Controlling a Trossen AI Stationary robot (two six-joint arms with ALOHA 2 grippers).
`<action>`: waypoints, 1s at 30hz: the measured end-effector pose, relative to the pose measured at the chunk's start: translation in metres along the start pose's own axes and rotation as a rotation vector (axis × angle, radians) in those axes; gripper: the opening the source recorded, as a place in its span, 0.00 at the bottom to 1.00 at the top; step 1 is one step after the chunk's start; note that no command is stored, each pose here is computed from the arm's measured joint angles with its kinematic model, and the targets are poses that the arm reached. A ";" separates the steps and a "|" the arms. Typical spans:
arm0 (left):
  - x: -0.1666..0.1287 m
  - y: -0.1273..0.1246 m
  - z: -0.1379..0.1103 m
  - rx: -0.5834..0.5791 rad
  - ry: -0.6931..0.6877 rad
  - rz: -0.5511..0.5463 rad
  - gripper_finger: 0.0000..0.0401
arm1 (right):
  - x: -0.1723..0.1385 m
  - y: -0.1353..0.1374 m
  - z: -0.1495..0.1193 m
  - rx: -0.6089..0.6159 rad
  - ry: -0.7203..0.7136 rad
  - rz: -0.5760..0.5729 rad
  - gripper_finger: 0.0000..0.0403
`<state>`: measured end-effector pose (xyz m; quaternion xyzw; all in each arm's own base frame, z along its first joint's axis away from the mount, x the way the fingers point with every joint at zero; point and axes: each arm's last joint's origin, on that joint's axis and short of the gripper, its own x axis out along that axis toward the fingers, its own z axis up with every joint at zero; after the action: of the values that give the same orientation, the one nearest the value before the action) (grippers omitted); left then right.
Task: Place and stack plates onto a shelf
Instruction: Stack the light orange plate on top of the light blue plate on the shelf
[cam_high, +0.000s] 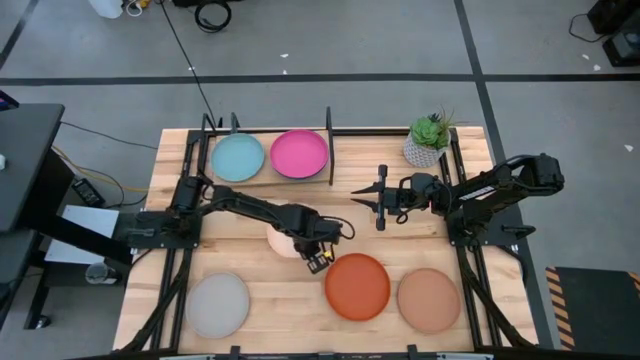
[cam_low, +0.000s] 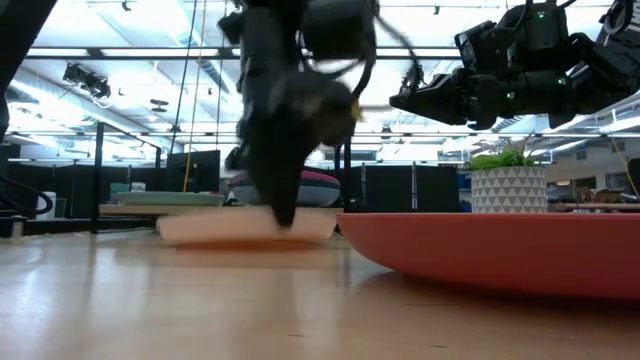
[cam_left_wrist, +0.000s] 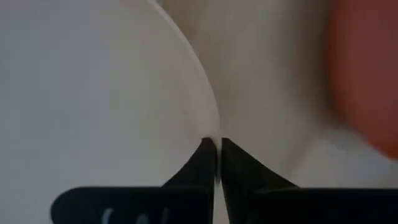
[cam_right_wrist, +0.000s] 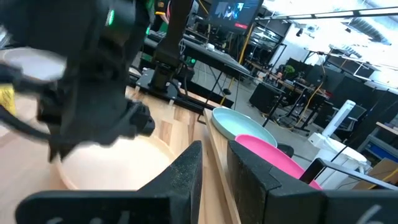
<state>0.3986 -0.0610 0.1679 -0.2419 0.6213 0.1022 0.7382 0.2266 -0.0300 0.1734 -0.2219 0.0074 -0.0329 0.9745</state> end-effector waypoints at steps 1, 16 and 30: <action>-0.011 -0.005 0.000 0.013 -0.002 -0.009 0.04 | 0.000 0.000 0.000 0.000 0.000 0.000 0.20; -0.129 -0.003 -0.024 0.043 -0.116 0.297 0.04 | 0.000 0.000 0.000 0.004 0.005 0.003 0.20; -0.126 0.078 -0.005 0.115 0.066 0.545 0.04 | 0.000 0.001 0.000 0.008 0.003 0.009 0.20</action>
<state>0.3333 0.0223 0.2709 -0.0266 0.6920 0.2537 0.6753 0.2266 -0.0298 0.1727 -0.2177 0.0098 -0.0289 0.9755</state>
